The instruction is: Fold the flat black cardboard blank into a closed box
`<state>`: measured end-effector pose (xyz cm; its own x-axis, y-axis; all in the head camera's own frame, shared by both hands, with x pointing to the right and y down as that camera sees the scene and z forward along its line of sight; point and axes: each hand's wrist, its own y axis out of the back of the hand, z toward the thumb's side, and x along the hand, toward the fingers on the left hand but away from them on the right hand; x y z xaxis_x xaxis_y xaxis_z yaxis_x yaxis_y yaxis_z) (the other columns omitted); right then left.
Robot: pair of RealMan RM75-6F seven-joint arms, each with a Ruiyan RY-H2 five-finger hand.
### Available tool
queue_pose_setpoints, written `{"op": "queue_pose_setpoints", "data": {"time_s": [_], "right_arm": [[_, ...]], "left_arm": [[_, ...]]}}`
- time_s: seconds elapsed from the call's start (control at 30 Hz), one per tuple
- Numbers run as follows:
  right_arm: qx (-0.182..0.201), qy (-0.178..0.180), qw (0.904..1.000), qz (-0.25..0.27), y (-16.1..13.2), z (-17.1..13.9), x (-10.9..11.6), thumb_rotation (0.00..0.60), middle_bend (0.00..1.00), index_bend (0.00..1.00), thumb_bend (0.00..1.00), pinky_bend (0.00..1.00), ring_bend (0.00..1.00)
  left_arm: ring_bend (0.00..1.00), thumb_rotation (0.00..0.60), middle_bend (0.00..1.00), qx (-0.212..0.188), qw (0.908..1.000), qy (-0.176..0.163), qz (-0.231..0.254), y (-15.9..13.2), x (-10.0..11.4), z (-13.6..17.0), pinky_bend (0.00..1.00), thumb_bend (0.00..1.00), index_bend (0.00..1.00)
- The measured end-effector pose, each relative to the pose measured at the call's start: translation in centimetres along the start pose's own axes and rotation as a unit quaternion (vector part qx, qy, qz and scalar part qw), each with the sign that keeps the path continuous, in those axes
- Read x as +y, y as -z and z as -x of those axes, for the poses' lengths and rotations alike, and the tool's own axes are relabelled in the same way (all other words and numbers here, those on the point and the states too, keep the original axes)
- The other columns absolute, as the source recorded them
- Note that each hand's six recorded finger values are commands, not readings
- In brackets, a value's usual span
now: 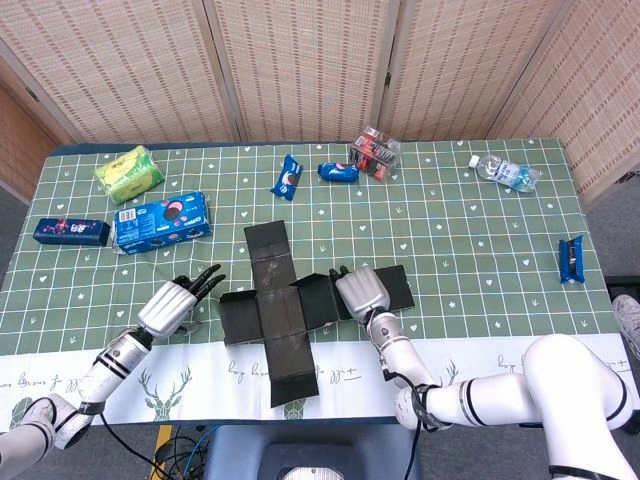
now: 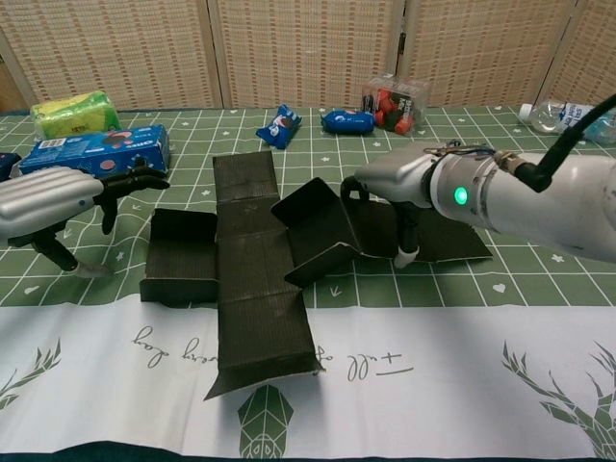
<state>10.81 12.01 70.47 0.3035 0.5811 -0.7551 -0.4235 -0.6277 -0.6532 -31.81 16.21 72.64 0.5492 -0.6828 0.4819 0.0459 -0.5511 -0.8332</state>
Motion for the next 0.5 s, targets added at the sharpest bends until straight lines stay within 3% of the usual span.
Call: {"op": "queue_pose_setpoints", "data": {"time_s": [0.5], "right_arm": [[0.005,0.005,0.9999,0.008,0.1,-0.1,-0.3,0.600,0.34,0.27,0.43,0.69,0.61]], "left_arm": [[0.49,0.600,0.00,-0.011,0.9991,-0.007,0.039,-2.2,0.1,-1.8,0.35,0.17,0.00]]}}
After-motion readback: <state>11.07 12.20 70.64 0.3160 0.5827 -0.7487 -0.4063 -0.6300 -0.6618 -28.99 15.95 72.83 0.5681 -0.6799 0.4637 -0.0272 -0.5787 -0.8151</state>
